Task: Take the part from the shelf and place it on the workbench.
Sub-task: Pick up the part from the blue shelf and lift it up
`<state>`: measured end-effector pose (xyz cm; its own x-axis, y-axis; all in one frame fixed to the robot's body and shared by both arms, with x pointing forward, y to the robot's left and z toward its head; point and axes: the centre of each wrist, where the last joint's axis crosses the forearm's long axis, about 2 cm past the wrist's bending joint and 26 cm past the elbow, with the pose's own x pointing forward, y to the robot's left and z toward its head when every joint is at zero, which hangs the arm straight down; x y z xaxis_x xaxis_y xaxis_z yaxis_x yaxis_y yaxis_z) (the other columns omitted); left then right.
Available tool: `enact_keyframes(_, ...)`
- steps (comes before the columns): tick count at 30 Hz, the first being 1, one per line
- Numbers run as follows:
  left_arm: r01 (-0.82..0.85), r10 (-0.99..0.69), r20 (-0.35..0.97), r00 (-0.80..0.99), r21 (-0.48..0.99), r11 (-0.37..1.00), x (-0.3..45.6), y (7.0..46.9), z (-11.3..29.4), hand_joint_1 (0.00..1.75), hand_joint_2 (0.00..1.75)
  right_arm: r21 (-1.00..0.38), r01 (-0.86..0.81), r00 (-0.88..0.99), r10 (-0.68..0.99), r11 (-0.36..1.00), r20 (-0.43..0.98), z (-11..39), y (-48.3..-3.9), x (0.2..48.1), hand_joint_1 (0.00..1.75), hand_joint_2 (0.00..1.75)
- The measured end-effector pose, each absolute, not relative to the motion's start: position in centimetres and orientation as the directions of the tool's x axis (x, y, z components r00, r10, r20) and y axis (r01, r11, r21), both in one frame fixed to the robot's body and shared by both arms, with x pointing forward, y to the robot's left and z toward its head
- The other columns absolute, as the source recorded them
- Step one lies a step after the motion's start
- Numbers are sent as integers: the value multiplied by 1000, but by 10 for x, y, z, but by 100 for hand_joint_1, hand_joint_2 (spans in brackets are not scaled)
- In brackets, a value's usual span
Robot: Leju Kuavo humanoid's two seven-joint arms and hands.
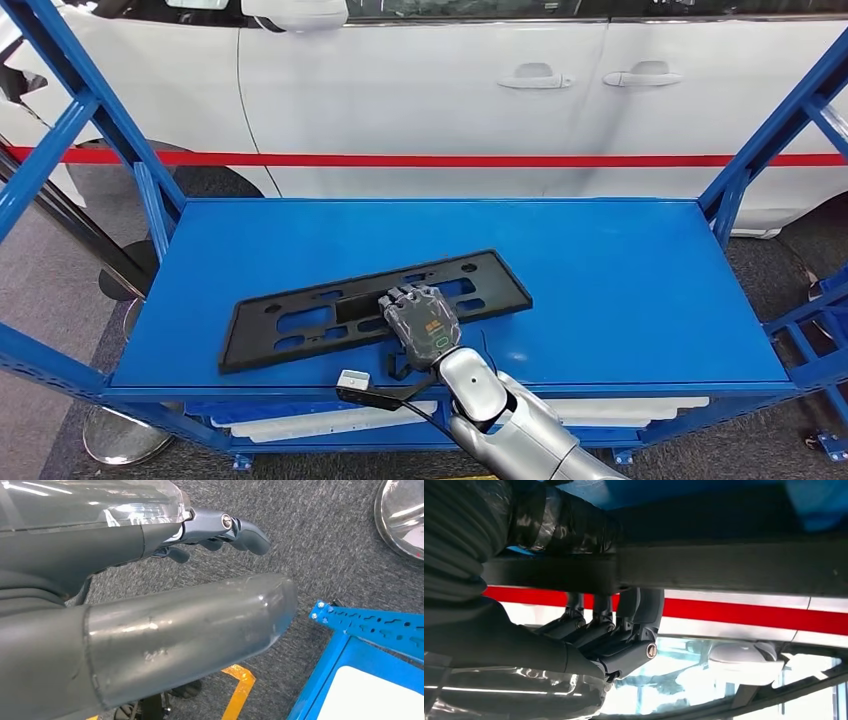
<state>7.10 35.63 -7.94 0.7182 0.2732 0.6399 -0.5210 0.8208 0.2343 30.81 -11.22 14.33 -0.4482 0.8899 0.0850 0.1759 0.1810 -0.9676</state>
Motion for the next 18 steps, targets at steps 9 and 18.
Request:
enact_keyframes(9,-526,282,640,715,227,820,72,354,-79,0,0,-965,184,-449,889,187,87,147,-112,310,175,175)
enact_keyframes(18,-548,308,635,709,220,807,66,352,-79,0,0,-943,61,-488,833,328,259,153,-111,309,175,175)
